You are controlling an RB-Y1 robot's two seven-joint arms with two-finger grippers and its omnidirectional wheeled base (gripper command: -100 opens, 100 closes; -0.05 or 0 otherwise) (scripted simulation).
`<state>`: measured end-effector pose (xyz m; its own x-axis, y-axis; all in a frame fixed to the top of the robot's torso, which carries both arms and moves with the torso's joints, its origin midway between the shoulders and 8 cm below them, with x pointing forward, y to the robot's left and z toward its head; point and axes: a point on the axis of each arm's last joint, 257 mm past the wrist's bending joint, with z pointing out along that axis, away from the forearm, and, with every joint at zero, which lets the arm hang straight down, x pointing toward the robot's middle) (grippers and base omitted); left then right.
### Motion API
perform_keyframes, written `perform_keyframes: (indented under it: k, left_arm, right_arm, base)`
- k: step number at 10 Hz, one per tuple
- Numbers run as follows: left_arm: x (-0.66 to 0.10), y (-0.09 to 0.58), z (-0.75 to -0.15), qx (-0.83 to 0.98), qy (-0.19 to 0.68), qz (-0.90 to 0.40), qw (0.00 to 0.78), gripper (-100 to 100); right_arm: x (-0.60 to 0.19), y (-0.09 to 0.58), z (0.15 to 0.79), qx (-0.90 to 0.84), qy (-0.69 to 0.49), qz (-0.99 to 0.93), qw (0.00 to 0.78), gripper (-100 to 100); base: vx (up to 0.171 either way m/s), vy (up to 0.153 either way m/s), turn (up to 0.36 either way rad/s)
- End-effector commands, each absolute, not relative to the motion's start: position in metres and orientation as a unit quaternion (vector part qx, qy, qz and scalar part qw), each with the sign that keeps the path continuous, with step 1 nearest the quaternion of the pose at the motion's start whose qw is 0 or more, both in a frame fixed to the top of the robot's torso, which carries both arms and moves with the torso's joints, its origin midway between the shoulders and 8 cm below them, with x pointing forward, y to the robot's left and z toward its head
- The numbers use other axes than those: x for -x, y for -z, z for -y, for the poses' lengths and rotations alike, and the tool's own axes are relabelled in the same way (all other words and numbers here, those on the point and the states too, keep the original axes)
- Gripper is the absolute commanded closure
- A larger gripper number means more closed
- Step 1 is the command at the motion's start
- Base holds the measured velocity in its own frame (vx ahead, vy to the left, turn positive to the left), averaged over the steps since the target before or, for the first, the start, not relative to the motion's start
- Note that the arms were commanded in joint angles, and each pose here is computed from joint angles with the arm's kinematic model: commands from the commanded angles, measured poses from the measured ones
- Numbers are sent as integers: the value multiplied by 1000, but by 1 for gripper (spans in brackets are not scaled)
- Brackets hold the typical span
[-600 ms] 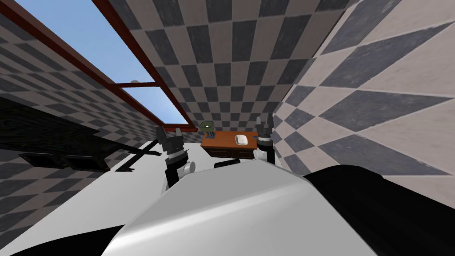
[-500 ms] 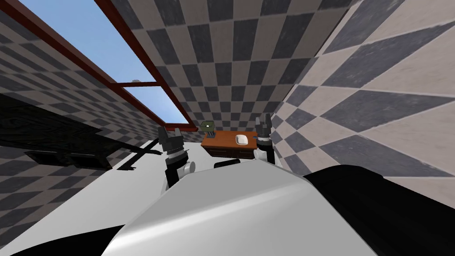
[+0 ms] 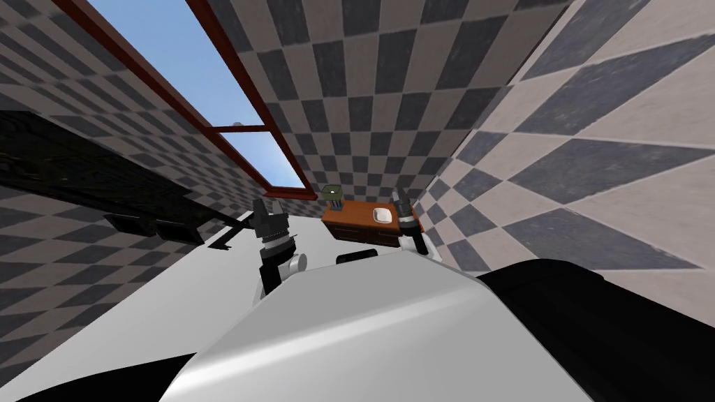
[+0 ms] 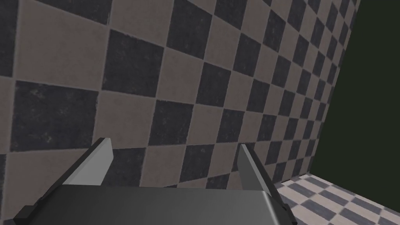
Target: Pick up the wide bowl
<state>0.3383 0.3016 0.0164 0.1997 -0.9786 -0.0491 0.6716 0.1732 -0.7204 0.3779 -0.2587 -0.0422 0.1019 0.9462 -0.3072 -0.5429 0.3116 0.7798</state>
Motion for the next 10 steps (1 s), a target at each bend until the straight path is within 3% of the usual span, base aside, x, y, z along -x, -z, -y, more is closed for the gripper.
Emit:
perform_keyframes:
  k: [1, 6, 10]
  left_arm:
    - [-338, -16, -302, 289, 574, -265, 718, 0]
    - [-338, -16, -302, 289, 574, -265, 718, 0]
    - [-338, -16, -302, 289, 574, -265, 718, 0]
  right_arm:
    - [-390, 75, 255, -246, -498, -460, 693, -100]
    - [-406, 127, 255, -239, -442, -532, 682, -100]
    - [-420, 208, 267, -216, -344, -634, 658, -100]
  base:
    - [-147, 23, 201]
    - [-81, 29, 88]
    - [-112, 37, 163]
